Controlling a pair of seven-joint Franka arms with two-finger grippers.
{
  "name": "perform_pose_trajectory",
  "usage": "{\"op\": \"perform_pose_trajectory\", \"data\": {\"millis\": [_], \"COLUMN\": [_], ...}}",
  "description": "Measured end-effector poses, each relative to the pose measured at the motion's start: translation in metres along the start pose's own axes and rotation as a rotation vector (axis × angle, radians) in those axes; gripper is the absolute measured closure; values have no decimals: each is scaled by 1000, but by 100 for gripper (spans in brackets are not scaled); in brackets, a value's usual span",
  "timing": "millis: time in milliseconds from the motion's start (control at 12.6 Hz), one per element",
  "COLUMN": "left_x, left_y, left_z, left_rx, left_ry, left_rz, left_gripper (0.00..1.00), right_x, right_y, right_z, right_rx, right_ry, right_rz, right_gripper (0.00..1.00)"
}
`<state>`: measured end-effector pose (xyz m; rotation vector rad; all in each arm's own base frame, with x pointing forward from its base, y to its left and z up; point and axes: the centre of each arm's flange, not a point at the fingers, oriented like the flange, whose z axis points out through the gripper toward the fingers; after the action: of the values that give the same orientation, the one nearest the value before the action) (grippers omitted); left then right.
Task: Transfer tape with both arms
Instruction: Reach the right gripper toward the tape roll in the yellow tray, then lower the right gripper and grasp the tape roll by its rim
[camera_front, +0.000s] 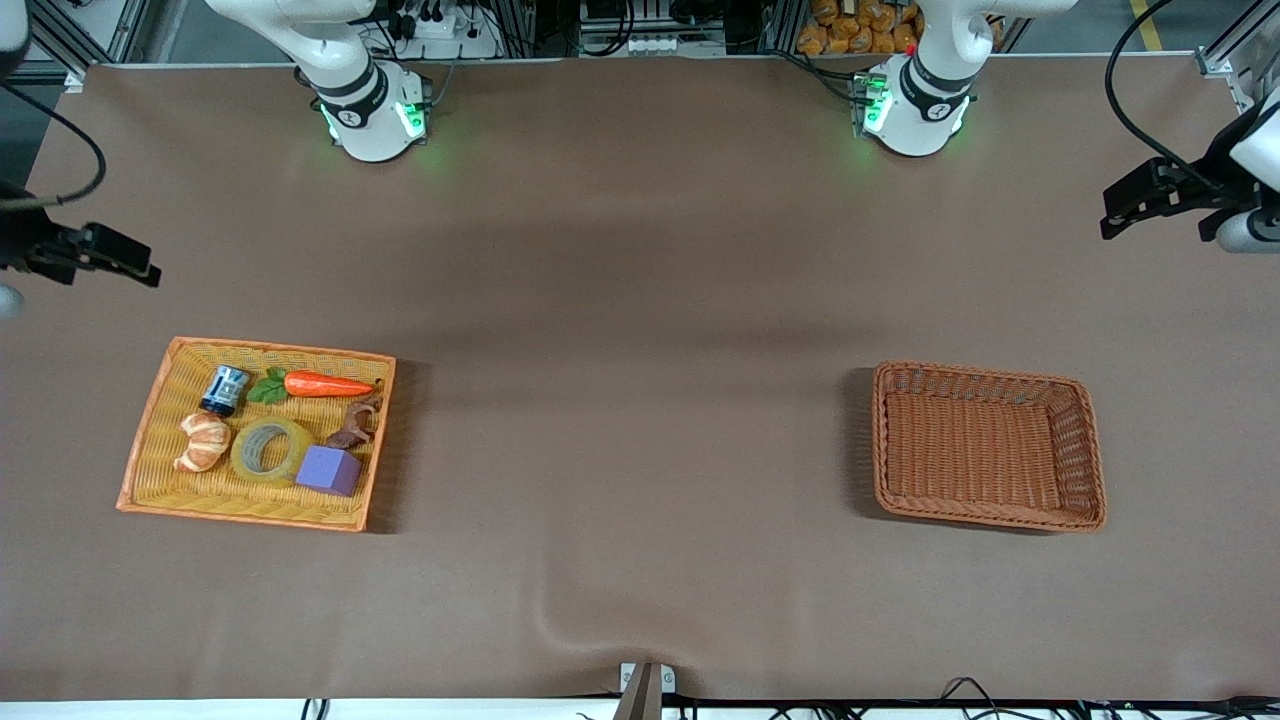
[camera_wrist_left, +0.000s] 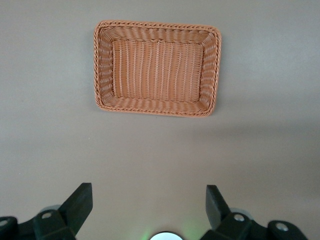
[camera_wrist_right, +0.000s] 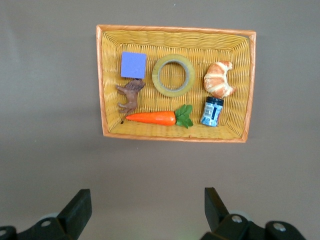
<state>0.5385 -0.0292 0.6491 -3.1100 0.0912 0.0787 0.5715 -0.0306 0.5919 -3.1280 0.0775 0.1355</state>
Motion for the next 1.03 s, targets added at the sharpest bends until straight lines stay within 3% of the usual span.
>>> {"op": "perform_pose_trajectory", "data": {"millis": [713,1030], "left_x": [5,10], "left_y": [3,8], "left_z": [7,17], "left_rx": [1,3], "left_ry": [-14,-32], "left_rz": [14,23], "left_gripper": [0,0], "right_x": [109,137], "right_y": [38,68], "right_z": [196,296], "right_rx": [-14,-16], "right_ry": [-65,-56], "right_rz": [52,10], "right_gripper": [0,0]}}
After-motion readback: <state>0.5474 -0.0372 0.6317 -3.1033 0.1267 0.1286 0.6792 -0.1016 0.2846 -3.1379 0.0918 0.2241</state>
